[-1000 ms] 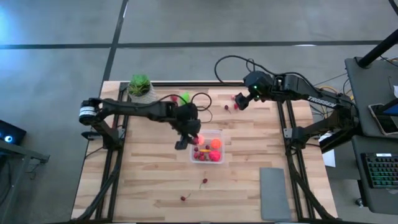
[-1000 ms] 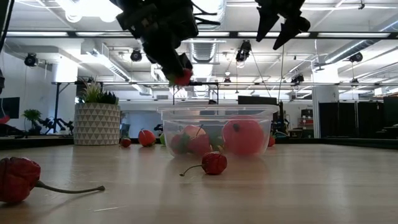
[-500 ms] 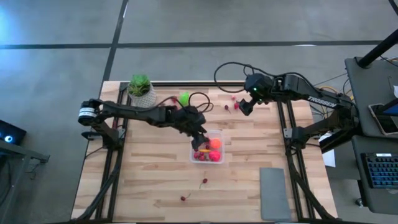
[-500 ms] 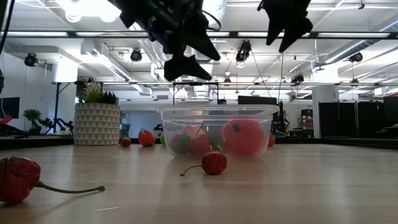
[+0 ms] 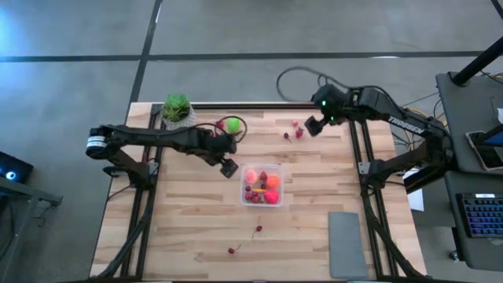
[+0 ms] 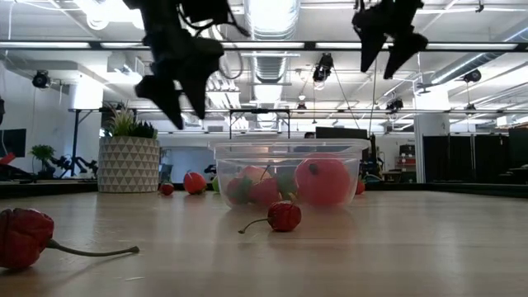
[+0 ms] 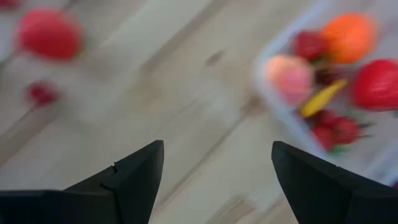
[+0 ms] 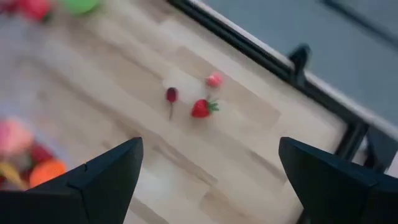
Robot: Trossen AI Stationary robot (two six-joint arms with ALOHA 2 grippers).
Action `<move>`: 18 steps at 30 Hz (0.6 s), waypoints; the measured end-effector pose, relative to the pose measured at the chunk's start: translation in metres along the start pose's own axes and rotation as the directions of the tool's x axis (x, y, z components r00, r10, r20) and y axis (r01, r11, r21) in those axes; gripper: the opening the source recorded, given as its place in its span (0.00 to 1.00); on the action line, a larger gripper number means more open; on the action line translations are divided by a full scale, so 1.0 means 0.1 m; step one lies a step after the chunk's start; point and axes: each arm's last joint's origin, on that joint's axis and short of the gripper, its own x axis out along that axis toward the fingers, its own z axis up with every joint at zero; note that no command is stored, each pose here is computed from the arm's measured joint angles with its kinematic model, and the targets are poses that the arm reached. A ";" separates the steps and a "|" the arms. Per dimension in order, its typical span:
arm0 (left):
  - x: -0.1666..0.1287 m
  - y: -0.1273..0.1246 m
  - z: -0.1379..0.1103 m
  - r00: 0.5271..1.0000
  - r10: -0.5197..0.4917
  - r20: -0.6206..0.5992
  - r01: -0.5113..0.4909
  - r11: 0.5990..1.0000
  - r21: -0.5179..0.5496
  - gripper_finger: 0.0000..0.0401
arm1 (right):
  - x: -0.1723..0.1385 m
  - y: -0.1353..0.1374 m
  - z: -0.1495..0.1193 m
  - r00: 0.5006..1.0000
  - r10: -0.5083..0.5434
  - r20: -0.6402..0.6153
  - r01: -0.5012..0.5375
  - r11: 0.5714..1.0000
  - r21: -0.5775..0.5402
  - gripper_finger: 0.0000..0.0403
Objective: Pick and placing Produce into tupperware
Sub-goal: Put the red strawberry into the transparent container
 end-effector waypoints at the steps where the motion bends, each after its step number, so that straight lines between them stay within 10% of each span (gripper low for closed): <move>1: -0.03 0.04 -0.02 1.000 0.024 -0.014 -0.025 1.000 -0.015 0.71 | 0.05 -0.07 0.03 1.000 -0.001 -0.011 0.001 0.999 0.054 0.91; 9: -0.10 0.30 -0.04 0.991 0.133 -0.001 -0.132 0.988 -0.081 0.71 | 0.82 -0.59 0.17 0.983 0.052 -0.178 -0.002 0.962 0.272 0.91; 18: 0.01 0.75 0.15 0.978 0.208 -0.021 -0.209 0.975 -0.076 0.71 | 1.72 -0.50 0.29 0.945 0.062 -0.322 0.020 0.969 0.246 0.91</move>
